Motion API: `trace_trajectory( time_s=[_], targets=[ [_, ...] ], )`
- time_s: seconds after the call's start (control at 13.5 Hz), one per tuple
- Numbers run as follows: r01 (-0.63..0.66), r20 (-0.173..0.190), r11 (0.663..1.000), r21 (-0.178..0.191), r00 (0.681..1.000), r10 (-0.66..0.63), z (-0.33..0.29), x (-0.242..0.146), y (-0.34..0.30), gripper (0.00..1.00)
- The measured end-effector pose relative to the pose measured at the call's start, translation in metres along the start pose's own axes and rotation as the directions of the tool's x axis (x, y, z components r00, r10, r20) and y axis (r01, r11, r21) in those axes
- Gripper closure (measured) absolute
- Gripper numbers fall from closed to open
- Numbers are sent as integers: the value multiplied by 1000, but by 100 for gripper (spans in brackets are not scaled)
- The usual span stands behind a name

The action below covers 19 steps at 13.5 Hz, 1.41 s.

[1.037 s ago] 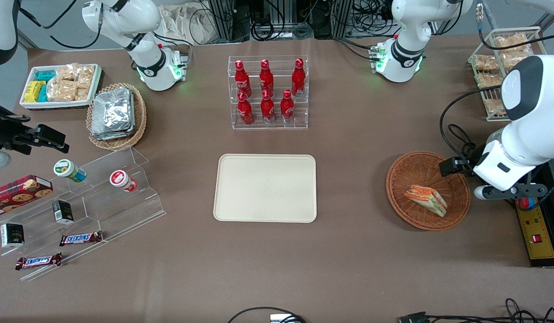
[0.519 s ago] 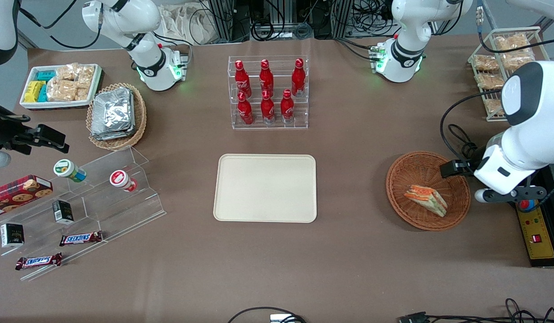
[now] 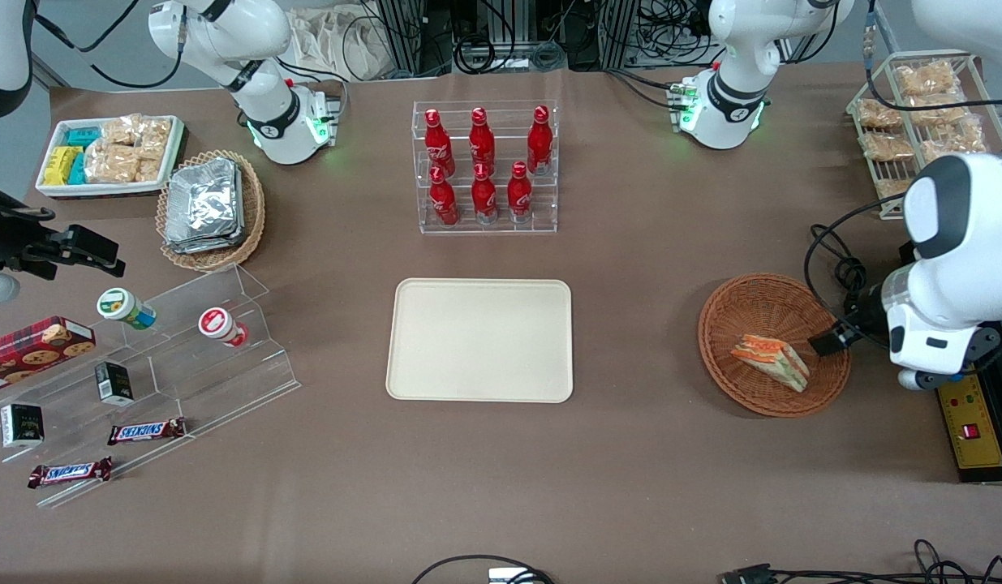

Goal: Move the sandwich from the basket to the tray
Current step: 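Lower the left gripper over the wrapped sandwich in the wicker basket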

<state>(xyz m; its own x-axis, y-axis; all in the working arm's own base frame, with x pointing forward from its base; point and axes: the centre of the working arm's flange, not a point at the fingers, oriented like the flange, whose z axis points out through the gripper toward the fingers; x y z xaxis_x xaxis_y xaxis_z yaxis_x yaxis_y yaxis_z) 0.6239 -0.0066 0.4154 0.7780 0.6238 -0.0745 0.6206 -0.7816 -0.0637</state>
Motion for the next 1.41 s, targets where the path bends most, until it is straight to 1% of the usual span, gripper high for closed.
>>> trace_trajectory(
  time_s=[0.07,0.15,0.22,0.37,0.74,1.11,1.26,1.41],
  targets=[
    [82,7,997,3,997,-82,13,1,-3,0],
    [144,18,990,13,989,-144,24,1,-4,0],
    [182,30,983,26,983,-183,34,2,-5,0],
    [224,56,973,52,972,-226,58,4,-3,0],
    [285,94,954,91,951,-293,113,12,3,0],
    [297,97,951,83,948,-304,135,18,6,0],
    [301,89,951,67,948,-306,140,21,7,0],
    [302,84,951,60,948,-306,138,23,8,0]
  ],
)
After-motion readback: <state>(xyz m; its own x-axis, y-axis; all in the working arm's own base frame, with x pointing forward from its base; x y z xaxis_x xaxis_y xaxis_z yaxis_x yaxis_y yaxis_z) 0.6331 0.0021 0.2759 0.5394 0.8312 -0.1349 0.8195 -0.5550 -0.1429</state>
